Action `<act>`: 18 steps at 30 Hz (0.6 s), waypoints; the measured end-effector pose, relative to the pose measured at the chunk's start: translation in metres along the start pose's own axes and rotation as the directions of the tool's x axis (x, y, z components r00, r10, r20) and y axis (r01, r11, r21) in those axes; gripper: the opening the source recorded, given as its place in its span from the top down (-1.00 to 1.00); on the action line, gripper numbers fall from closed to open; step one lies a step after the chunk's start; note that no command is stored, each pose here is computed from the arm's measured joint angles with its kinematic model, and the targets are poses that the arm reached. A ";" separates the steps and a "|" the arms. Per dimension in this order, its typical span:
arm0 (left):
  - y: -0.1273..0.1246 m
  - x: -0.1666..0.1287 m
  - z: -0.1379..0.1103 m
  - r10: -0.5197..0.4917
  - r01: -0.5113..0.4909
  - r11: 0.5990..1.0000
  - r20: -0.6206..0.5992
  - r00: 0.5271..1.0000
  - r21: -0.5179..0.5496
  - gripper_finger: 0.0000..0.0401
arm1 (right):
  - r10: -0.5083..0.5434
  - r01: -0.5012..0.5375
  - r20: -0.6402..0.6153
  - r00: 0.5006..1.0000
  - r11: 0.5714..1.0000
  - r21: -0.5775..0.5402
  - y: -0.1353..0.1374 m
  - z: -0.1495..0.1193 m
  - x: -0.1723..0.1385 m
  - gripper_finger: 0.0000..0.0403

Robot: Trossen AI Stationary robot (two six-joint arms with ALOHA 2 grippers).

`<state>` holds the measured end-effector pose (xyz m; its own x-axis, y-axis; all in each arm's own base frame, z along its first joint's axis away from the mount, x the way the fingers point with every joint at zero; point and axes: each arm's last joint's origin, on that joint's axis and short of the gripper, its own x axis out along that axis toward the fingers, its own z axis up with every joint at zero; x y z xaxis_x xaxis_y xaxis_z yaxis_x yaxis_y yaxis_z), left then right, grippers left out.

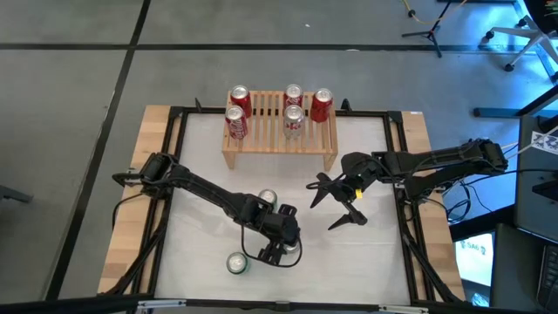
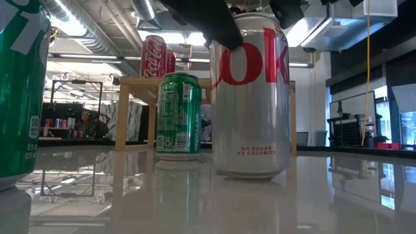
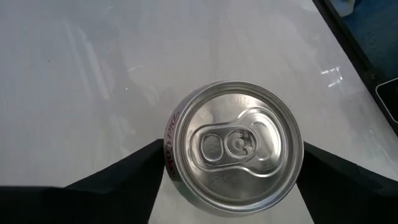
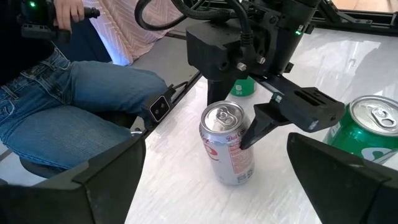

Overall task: Place canned beverage on shelf
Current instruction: Put the red silver soda can on the shelf

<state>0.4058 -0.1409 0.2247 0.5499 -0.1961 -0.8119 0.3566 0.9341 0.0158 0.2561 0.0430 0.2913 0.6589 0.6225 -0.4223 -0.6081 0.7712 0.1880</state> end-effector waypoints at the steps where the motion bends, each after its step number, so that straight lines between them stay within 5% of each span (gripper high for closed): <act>1: 0.000 0.000 0.000 0.000 0.000 1.000 0.000 1.000 0.000 -0.61 | 0.000 0.000 0.000 1.000 1.000 0.000 0.000 0.000 0.000 -0.91; 18: 0.001 -0.017 0.021 0.017 -0.017 1.000 0.068 0.998 -0.001 -0.75 | -0.004 0.004 0.042 0.999 1.000 -0.003 0.007 0.006 -0.012 -0.91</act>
<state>0.4124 -0.1430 0.2504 0.6060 -0.1998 -0.7700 0.3462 0.9377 0.0291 0.2466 0.0419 0.3029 0.6794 0.6245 -0.3852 -0.6066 0.7734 0.1839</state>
